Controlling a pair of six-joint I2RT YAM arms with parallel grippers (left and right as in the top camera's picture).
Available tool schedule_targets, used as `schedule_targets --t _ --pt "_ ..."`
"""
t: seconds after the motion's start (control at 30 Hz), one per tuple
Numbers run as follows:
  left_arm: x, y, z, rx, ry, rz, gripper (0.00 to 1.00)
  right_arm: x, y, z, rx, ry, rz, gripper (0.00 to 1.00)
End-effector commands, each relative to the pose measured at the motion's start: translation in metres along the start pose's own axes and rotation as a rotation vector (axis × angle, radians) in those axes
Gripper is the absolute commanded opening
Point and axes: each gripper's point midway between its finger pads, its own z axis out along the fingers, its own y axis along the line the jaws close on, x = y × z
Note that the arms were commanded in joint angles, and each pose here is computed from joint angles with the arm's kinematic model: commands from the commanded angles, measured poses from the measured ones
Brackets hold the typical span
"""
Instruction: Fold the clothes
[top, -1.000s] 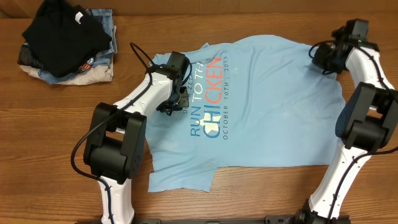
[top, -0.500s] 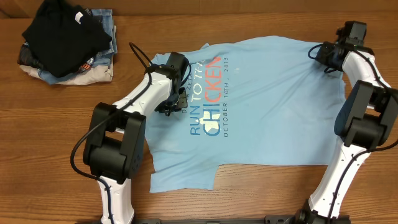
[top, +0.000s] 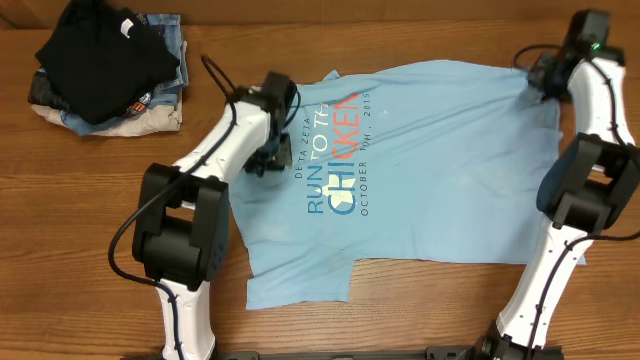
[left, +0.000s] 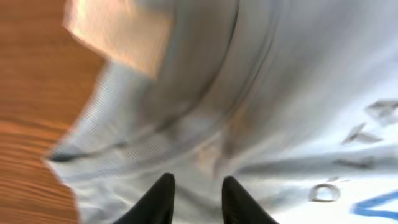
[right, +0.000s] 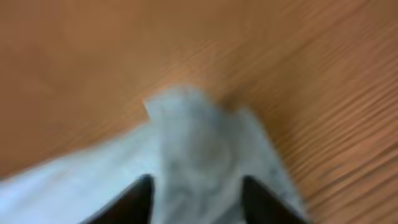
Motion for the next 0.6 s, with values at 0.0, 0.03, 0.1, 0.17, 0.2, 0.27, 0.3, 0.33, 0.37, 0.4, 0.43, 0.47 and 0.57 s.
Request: schedule_targets --t 0.0,0.03,0.1,0.17,0.2,0.27,0.3,0.33,0.37,0.4,0.43,0.47,0.57 --pt "-0.031 -0.008 -0.036 0.015 -0.096 0.023 0.49 -0.048 0.028 -0.077 -0.120 -0.117 0.018 1.00" --pt "-0.035 -0.009 -0.043 0.020 -0.108 0.023 0.67 -0.049 0.038 -0.097 -0.162 -0.113 0.010 1.00" --pt "-0.042 -0.011 -0.057 0.034 -0.126 0.022 1.00 -0.044 0.060 -0.134 -0.253 -0.090 -0.011 1.00" --pt "-0.044 -0.014 -0.063 0.052 -0.129 0.021 1.00 -0.034 0.080 -0.160 -0.337 -0.055 -0.033 1.00" --pt "-0.045 -0.014 -0.065 0.059 -0.130 0.019 1.00 -0.026 0.092 -0.171 -0.383 -0.031 -0.046 1.00" --pt "-0.047 -0.014 -0.066 0.064 -0.134 0.016 1.00 -0.009 0.113 -0.190 -0.464 0.022 -0.070 1.00" --pt "-0.047 -0.014 -0.066 0.064 -0.134 0.015 1.00 -0.001 0.123 -0.196 -0.499 0.049 -0.082 1.00" --pt "-0.047 -0.014 -0.066 0.063 -0.134 0.015 1.00 0.015 0.139 -0.205 -0.551 0.099 -0.100 1.00" --pt "-0.047 -0.013 -0.066 0.063 -0.134 0.015 1.00 0.023 0.147 -0.208 -0.575 0.126 -0.110 1.00" --pt "-0.048 -0.014 -0.066 0.064 -0.137 0.018 1.00 0.029 0.154 -0.210 -0.590 0.145 -0.120 1.00" --pt "-0.050 -0.014 -0.066 0.068 -0.143 0.036 1.00 0.035 0.159 -0.211 -0.591 0.160 -0.129 1.00" --pt "-0.051 -0.013 -0.066 0.073 -0.146 0.052 1.00 0.039 0.162 -0.212 -0.589 0.168 -0.137 1.00" --pt "-0.057 -0.012 -0.066 0.102 -0.157 0.124 1.00 0.046 0.171 -0.214 -0.593 0.178 -0.148 1.00"
